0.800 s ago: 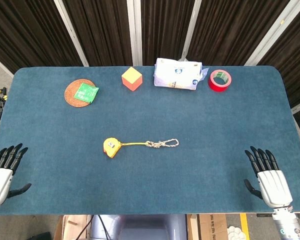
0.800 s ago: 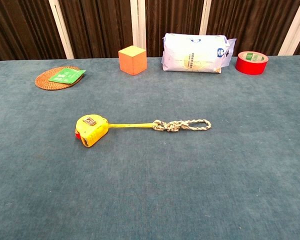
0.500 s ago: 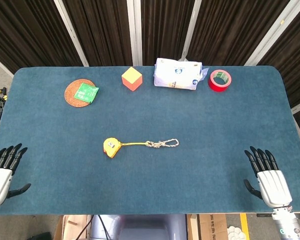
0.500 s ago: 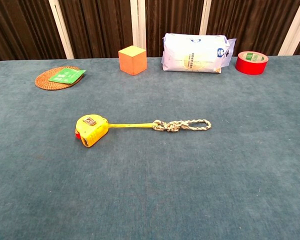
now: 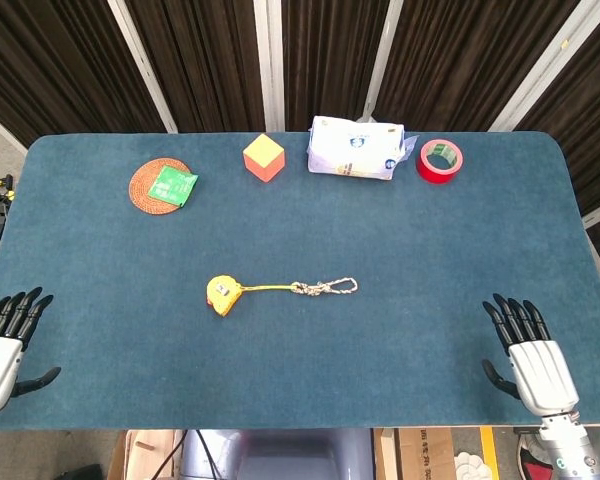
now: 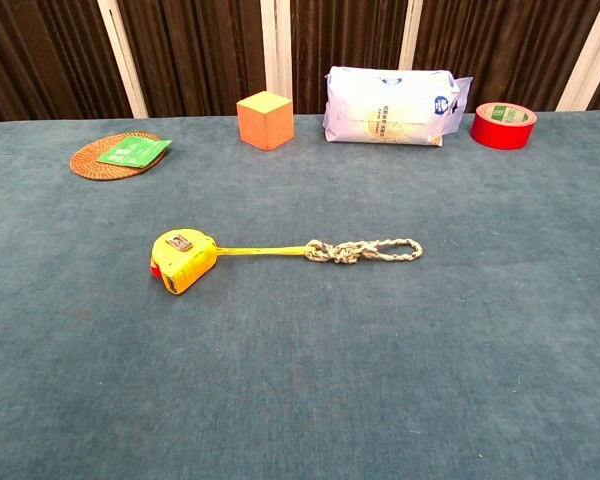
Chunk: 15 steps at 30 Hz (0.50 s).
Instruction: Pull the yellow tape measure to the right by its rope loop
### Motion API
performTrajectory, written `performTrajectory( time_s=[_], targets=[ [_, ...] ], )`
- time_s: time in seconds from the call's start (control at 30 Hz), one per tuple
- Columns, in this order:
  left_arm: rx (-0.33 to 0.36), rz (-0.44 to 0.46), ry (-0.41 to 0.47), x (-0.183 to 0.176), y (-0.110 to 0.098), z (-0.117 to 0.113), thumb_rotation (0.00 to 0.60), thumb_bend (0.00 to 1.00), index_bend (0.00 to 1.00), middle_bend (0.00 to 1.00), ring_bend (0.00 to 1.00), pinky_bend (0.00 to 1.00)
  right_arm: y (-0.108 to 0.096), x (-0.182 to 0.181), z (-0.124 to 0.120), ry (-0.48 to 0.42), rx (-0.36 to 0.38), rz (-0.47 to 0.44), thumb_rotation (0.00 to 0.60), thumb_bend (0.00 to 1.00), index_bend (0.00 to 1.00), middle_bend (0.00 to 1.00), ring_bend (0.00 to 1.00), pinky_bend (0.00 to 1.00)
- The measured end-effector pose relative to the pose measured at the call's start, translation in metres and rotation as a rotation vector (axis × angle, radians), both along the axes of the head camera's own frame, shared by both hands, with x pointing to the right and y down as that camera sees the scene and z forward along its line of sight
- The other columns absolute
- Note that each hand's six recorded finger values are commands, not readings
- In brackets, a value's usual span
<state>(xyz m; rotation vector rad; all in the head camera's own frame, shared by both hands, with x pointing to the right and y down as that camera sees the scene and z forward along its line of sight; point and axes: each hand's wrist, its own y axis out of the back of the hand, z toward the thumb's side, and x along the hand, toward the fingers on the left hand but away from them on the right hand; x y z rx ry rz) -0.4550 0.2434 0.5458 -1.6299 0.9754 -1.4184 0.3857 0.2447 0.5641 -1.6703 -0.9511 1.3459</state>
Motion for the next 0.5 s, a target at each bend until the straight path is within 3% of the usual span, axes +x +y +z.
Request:
performTrajectory(
  time_s=[0.1, 0.23, 0.5],
  targets=[
    [0.001, -0.005, 0.005, -0.001, 0.0, 0.0, 0.6, 0.0, 0.0, 0.0, 0.0, 0.0, -0.005, -0.006, -0.002, -0.018, 0.015, -0.022, 0.6, 0.34, 0.03, 0.0, 0.0, 0.0],
    [-0.001, -0.009, 0.01, -0.001, -0.001, 0.0, 0.6, 0.0, 0.0, 0.0, 0.0, 0.0, -0.014, -0.019, -0.002, -0.06, 0.02, -0.051, 0.6, 0.34, 0.17, 0.0, 0.0, 0.0],
    [-0.008, -0.018, 0.013, -0.001, -0.002, 0.001, 0.6, 0.0, 0.0, 0.0, 0.0, 0.0, -0.045, -0.065, 0.014, -0.129, -0.021, -0.135, 0.6, 0.34, 0.32, 0.04, 0.0, 0.0]
  ],
)
